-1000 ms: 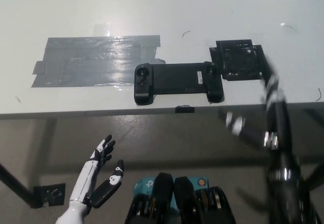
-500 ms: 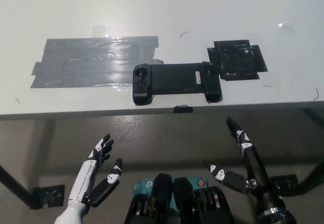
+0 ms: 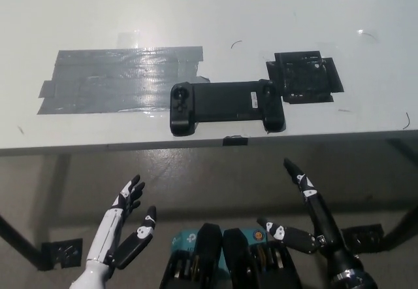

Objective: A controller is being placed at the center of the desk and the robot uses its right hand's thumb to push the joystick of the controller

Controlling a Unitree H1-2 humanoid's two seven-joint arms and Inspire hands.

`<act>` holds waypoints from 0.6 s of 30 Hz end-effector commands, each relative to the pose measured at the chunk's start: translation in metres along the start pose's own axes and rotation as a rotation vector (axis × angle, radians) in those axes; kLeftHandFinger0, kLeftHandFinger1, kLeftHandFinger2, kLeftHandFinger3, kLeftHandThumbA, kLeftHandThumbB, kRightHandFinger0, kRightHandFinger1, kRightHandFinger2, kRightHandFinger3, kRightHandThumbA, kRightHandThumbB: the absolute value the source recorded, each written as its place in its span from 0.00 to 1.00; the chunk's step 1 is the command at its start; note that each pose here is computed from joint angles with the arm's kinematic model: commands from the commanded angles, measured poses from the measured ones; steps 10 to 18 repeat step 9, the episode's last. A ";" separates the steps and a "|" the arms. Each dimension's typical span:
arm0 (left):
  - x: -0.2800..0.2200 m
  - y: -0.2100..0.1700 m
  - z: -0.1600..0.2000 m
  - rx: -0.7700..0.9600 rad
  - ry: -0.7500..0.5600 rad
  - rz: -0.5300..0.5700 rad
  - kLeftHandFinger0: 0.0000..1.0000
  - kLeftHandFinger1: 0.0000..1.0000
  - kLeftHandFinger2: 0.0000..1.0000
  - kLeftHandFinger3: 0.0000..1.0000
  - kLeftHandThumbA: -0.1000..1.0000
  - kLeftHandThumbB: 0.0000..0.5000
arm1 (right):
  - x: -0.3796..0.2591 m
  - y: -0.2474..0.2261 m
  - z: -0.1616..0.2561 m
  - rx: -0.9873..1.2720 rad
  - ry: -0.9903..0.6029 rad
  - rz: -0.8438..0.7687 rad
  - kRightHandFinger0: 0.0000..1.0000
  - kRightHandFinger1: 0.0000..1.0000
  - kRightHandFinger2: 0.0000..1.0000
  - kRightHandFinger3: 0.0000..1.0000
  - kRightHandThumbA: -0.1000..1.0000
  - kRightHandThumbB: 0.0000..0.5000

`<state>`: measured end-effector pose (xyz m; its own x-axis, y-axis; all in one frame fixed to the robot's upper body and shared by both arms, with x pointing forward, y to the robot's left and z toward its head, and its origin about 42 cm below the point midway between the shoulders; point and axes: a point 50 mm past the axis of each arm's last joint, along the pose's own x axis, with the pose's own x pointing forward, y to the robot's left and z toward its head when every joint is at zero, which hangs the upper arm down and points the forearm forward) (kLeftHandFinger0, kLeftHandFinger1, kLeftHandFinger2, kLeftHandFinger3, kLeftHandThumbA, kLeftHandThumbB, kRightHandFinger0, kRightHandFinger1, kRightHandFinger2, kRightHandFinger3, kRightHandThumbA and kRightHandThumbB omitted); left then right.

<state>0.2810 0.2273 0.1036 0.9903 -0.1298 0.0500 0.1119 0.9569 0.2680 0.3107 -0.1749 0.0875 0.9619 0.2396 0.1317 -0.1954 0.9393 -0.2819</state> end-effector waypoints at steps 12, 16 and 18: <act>0.001 0.007 0.008 0.023 -0.041 0.012 1.00 1.00 1.00 1.00 0.55 0.00 | 0.013 0.000 0.015 -0.029 -0.091 0.027 1.00 1.00 1.00 1.00 0.84 0.35; 0.001 0.007 0.008 0.023 -0.041 0.012 1.00 1.00 1.00 1.00 0.55 0.00 | 0.013 0.000 0.015 -0.029 -0.091 0.027 1.00 1.00 1.00 1.00 0.84 0.35; 0.001 0.007 0.008 0.023 -0.041 0.012 1.00 1.00 1.00 1.00 0.55 0.00 | 0.013 0.000 0.015 -0.029 -0.091 0.027 1.00 1.00 1.00 1.00 0.84 0.35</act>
